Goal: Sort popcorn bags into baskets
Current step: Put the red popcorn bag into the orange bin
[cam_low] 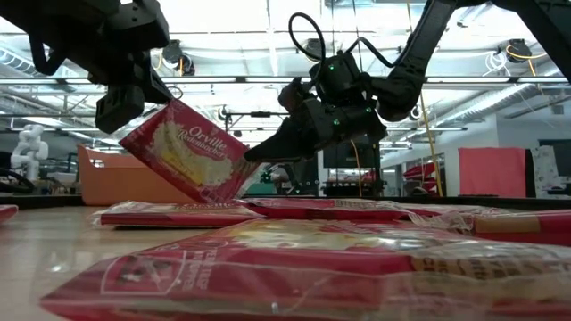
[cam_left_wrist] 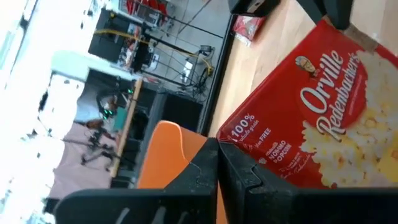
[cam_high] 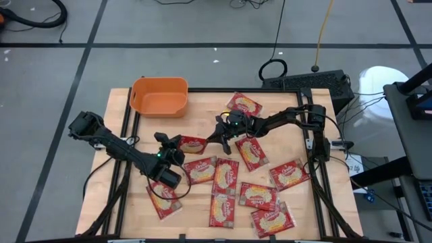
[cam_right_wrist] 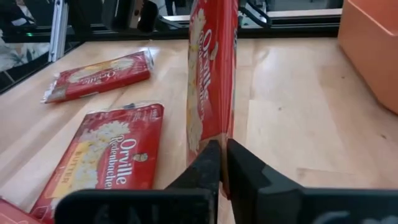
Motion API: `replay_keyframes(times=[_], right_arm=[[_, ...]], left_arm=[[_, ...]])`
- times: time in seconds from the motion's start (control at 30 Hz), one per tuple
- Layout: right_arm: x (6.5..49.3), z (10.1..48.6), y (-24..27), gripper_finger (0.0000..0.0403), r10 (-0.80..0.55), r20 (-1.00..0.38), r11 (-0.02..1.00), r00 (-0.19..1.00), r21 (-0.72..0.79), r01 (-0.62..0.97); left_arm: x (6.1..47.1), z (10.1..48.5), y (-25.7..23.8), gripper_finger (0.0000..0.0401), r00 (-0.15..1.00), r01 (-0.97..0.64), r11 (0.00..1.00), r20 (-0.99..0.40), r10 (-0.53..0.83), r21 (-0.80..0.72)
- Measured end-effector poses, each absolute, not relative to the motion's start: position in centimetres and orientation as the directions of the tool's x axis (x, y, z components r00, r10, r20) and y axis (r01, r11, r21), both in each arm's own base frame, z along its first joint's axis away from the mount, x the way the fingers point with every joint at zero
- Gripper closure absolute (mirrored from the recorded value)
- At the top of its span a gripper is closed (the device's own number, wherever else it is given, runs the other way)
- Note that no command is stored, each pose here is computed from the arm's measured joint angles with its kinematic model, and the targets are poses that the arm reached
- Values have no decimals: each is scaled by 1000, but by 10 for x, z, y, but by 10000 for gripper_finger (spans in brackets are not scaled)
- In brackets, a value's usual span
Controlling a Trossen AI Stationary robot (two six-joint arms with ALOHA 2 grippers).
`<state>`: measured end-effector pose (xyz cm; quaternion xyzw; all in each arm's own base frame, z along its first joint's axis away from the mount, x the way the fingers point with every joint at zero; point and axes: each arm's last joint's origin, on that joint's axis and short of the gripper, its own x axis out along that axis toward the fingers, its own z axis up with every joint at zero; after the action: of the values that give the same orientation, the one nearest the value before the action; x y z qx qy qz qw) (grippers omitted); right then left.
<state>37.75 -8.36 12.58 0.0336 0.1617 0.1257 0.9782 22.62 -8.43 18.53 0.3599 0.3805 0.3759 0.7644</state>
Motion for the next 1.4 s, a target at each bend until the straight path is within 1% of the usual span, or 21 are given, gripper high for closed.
replay_keyframes(times=[0.1,0.2,0.27,0.4,0.53,0.63,0.73,0.8,0.9,0.97,1.07,1.17,1.33,1.4], right_arm=[[377,125,-83,397,258,-312,966,914,118,-232],[376,128,-81,400,261,-319,962,911,164,-219],[376,132,-78,400,243,-331,966,912,163,-198],[375,148,-68,402,170,-351,985,921,89,-147],[372,170,-57,402,117,-330,992,937,3,-123],[369,186,-47,402,96,-311,991,946,-63,-121],[366,197,-39,402,85,-302,986,949,-111,-123],[364,203,-36,403,76,-297,984,952,-132,-119],[361,205,-32,403,60,-326,984,944,-141,-111],[361,206,-31,403,61,-325,984,944,-141,-112],[361,206,-29,403,65,-322,983,945,-142,-116],[362,205,-26,403,47,-328,983,944,-150,-101],[362,203,-21,403,34,-332,983,943,-159,-91],[363,204,-20,403,26,-331,983,943,-162,-84]], left_arm=[[227,184,-82,361,406,-337,514,-370,835,789],[226,189,-81,312,378,-369,604,-480,792,706],[224,198,-80,275,380,-407,646,-523,763,646],[213,224,-77,206,419,-497,679,-536,733,540],[202,250,-74,165,505,-541,719,-515,693,437],[194,266,-71,151,561,-557,743,-492,666,371],[188,279,-68,147,615,-543,783,-492,617,303],[183,284,-67,147,645,-490,830,-529,551,267],[173,291,-67,146,683,-399,903,-606,408,159],[170,293,-67,146,694,-355,928,-635,341,110],[168,299,-65,146,723,-365,927,-602,338,82],[175,302,-66,146,752,-359,929,-561,345,91],[201,305,-68,146,808,-324,939,-483,338,116],[215,301,-68,146,821,-287,949,-477,314,131]])
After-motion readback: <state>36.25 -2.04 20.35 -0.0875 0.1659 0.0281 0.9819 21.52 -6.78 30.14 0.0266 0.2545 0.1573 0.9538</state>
